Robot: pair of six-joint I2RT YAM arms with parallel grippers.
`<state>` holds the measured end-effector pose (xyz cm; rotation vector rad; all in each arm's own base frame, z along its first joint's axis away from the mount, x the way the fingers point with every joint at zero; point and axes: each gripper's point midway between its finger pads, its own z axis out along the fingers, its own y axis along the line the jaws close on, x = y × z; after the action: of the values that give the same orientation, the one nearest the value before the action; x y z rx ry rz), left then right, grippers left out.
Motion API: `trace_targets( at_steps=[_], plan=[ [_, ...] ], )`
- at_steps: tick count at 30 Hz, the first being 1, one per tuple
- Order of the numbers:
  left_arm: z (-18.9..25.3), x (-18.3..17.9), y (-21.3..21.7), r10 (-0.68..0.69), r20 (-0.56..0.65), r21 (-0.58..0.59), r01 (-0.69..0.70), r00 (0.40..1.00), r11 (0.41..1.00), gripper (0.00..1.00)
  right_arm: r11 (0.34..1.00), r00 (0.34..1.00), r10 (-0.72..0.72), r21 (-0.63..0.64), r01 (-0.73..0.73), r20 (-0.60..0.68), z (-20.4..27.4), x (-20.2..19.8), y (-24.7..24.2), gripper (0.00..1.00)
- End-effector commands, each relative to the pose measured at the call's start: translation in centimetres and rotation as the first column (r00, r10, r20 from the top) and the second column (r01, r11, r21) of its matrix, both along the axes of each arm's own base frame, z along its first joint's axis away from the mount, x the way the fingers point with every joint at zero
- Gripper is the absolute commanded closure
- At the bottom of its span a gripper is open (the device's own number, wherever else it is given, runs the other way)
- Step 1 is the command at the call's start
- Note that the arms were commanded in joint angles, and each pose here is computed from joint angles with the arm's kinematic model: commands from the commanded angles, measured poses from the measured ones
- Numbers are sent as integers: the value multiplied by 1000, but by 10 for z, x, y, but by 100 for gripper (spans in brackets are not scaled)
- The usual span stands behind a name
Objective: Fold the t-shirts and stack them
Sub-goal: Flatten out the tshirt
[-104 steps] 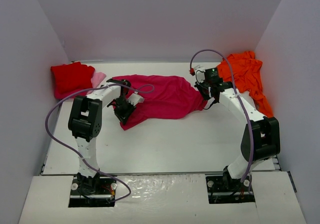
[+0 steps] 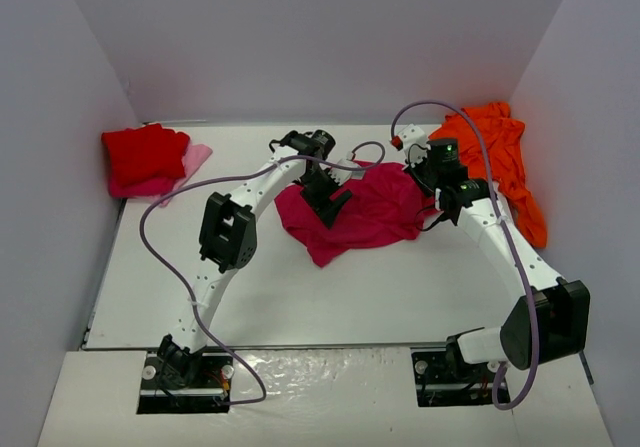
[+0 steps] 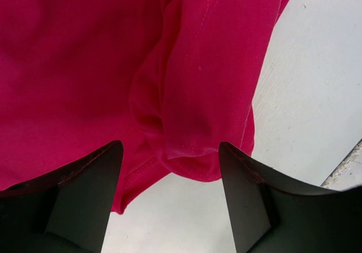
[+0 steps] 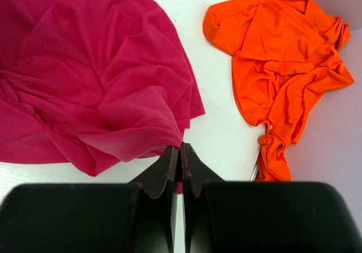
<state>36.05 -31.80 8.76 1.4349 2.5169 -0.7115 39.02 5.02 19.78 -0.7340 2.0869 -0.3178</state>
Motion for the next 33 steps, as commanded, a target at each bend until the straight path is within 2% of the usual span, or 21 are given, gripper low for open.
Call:
trace_targets(
  at_steps=[1,3,8,21,28,33],
  plan=[
    [33,-7,-9,-12,16,-65,13,1000,998,35,1000,997,-19,4,19,79,16,5,-3,100],
    [30,-8,-10,-17,9,-60,18,1000,998,38,1000,997,-20,10,20,77,14,5,-3,100],
    [24,-15,-13,-38,1,-41,38,999,998,57,1000,997,-19,12,18,75,11,3,-3,100],
    [6,-24,-12,-61,-40,-5,61,997,998,50,1000,997,-19,5,18,75,7,0,-5,100],
    [1,-16,-3,-39,-19,29,39,999,999,50,999,995,-32,6,32,96,12,1,-8,100],
    [2,-12,2,-29,-2,45,29,1000,999,44,999,994,-36,9,36,104,13,1,-9,100]
  ],
)
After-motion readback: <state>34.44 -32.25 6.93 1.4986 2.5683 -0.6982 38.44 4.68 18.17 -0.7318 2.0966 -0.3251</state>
